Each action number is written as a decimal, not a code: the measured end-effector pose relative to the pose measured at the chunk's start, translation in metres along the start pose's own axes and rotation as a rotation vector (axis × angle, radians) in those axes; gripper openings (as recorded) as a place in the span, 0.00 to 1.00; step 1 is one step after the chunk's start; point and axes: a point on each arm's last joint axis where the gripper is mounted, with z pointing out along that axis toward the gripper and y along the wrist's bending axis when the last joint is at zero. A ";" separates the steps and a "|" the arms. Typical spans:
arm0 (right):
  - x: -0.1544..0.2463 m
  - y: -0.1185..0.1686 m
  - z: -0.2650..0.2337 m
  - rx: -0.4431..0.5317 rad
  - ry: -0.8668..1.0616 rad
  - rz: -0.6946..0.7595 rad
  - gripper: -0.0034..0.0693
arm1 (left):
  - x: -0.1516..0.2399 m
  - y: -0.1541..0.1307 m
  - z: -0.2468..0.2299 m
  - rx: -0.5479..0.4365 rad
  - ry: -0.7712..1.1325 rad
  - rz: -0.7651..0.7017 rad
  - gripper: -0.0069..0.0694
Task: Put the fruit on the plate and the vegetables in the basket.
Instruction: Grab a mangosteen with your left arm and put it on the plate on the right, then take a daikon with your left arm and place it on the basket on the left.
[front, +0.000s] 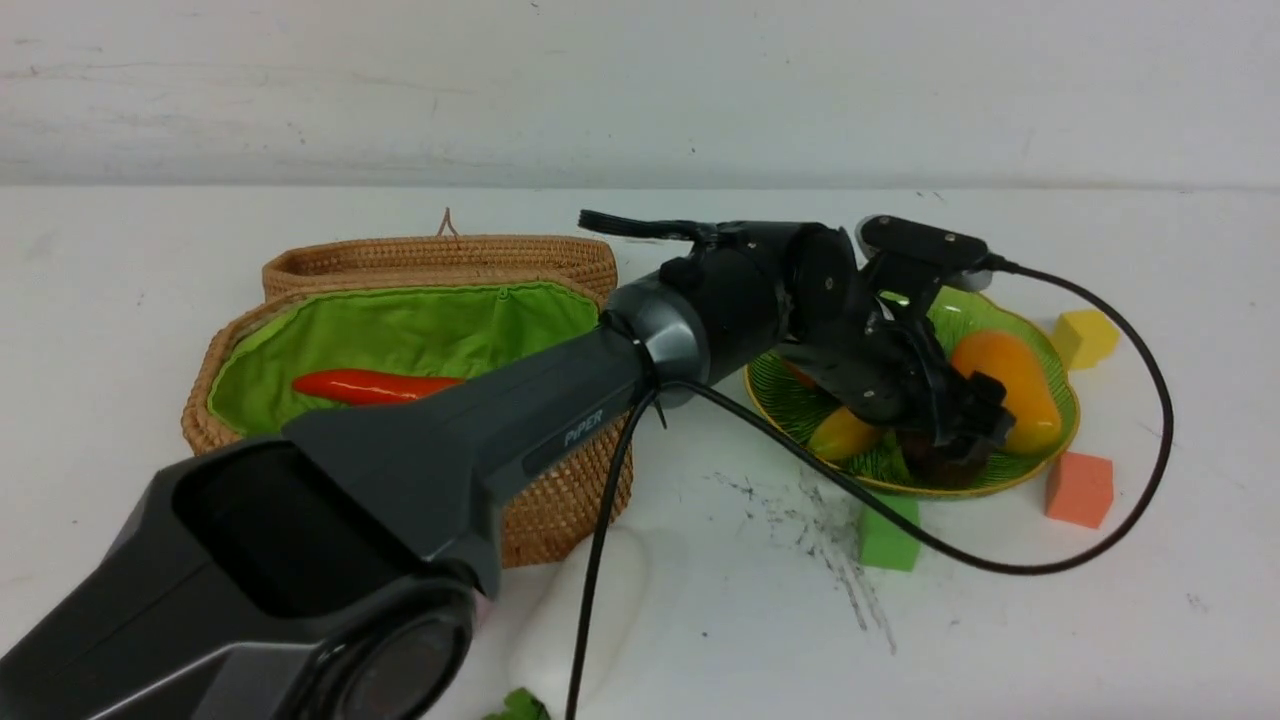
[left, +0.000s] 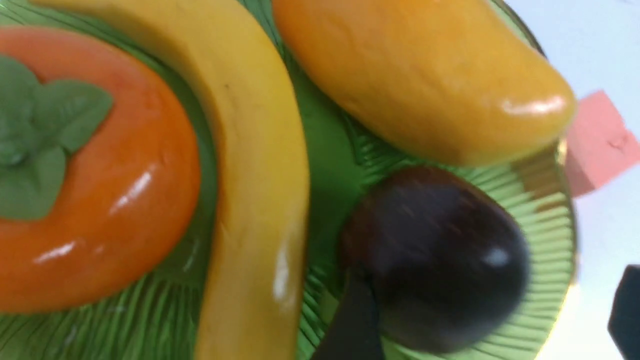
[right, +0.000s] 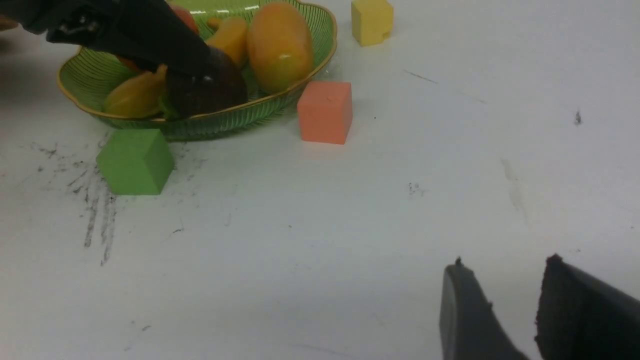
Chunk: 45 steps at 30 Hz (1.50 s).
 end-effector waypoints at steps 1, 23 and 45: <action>0.000 0.000 0.000 0.000 0.000 0.000 0.37 | -0.004 -0.002 -0.007 0.002 -0.004 0.005 0.87; 0.000 0.000 0.000 0.000 0.000 0.000 0.37 | -0.041 0.006 -0.184 -0.057 0.183 0.064 0.62; 0.000 0.000 0.000 0.000 0.000 0.000 0.37 | 0.096 0.015 -0.257 -0.187 0.365 -0.118 0.62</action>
